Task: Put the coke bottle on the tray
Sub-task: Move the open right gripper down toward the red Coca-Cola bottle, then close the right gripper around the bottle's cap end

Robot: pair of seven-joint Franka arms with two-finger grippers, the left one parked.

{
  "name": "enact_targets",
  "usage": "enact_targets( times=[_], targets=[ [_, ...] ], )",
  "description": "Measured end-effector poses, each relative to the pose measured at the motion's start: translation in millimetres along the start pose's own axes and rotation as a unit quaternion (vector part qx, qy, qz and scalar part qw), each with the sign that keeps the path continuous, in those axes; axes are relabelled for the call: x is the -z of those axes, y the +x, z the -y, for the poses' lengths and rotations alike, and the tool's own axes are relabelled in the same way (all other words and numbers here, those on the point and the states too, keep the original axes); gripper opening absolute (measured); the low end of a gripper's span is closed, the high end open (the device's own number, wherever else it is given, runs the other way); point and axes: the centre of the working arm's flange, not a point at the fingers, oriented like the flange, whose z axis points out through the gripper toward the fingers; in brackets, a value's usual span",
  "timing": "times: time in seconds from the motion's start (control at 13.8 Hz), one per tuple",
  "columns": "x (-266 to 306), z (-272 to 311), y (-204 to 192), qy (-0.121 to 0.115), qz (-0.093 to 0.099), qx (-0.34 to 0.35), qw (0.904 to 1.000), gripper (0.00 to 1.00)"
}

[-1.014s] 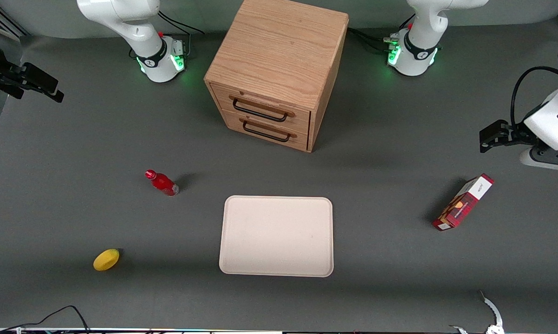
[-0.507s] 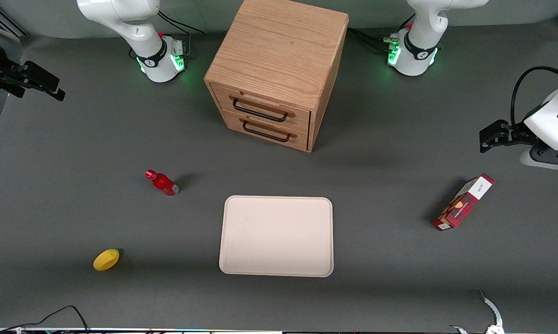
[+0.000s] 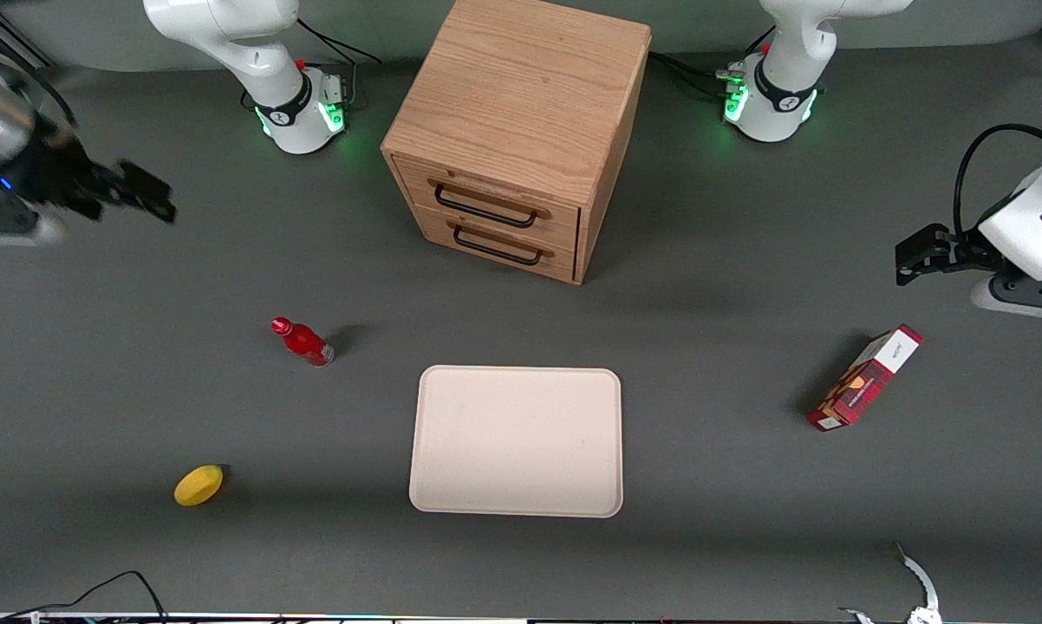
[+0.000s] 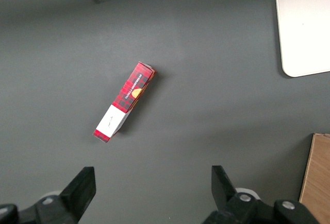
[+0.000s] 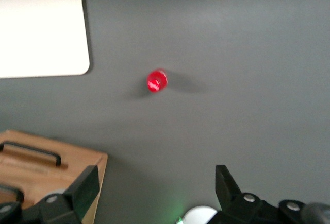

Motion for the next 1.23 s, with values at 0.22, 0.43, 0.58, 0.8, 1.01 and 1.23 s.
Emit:
enact_targets(
  times=[0.22, 0.43, 0.58, 0.8, 1.01, 1.23],
  targets=[
    [-112.8, 6.5, 42.3, 0.005, -0.007, -0.013, 0.9999, 1.00],
    [-199.4, 6.7, 52.9, 0.006, -0.007, -0.029, 0.9995, 1.00],
    [-237.2, 6.0, 51.7, 0.010, -0.019, -0.031, 0.9993, 1.00],
    [-275.2, 3.0, 41.0, 0.009, -0.018, -0.043, 0.9989, 1.00],
    [-288.2, 4.8, 34.1, 0.010, -0.017, -0.050, 0.9985, 1.00],
    [-295.3, 11.3, 26.2, 0.009, -0.013, -0.054, 0.9984, 0.95]
  ],
)
